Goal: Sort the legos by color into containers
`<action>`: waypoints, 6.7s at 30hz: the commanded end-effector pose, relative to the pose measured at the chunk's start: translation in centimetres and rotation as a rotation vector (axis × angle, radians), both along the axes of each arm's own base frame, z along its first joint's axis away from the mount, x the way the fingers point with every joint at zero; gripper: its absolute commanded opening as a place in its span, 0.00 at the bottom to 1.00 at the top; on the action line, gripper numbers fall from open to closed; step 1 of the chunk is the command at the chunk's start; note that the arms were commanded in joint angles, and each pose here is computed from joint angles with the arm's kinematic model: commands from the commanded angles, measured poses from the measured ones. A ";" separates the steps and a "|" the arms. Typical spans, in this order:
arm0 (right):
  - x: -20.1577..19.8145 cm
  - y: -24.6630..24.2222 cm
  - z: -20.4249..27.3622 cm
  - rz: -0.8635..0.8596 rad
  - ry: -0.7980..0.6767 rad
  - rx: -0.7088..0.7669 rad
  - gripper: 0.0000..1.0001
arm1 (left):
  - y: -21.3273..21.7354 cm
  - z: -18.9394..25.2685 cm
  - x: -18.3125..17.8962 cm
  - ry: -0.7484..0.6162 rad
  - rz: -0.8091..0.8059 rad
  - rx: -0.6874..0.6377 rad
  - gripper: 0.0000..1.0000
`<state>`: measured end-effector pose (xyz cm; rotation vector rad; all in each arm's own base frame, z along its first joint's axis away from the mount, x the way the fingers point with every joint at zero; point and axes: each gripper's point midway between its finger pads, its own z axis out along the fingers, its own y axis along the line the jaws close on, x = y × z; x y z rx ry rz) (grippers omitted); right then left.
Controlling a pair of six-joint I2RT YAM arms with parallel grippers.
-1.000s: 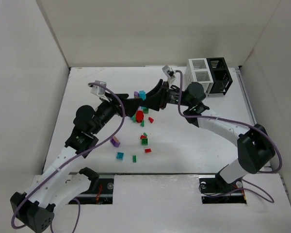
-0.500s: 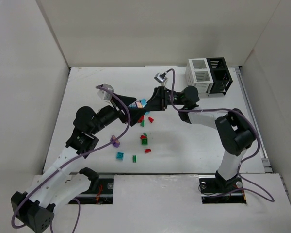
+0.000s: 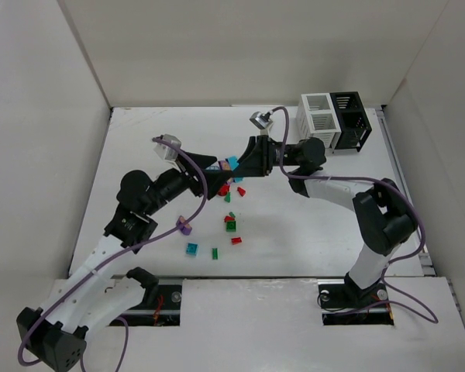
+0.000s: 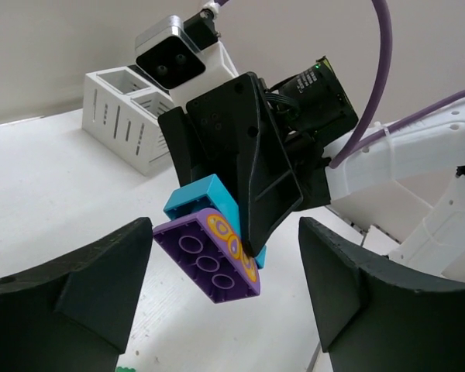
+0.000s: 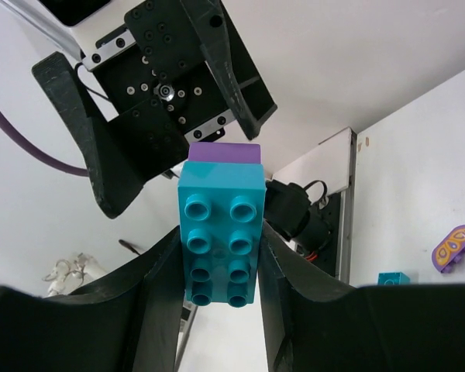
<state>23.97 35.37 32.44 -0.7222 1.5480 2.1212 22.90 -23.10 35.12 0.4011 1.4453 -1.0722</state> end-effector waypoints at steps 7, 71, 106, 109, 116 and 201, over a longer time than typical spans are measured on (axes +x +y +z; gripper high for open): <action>-5.0 -2.5 6.6 0.001 -0.524 0.334 0.00 | -1.9 -0.2 -0.1 0.008 -0.105 -0.013 0.67; 27.5 -34.8 -7.3 -1.646 -0.121 -1.285 0.00 | 6.2 -13.2 11.7 0.584 0.564 0.216 0.17; 32.5 -33.3 -10.7 -1.501 -0.243 -1.337 0.63 | 2.7 -22.2 7.4 0.766 0.364 0.405 0.76; 31.2 -32.6 -9.7 -1.486 -0.258 -1.313 0.63 | 1.4 -22.7 6.0 0.744 0.319 0.439 0.80; 26.9 -31.5 -7.0 -1.507 -0.283 -1.245 0.66 | 0.9 -27.5 2.7 0.862 0.357 0.598 0.77; 21.2 -22.2 2.4 -1.030 -0.373 -0.480 0.67 | -24.4 -1.0 19.8 -0.100 -0.273 0.283 0.00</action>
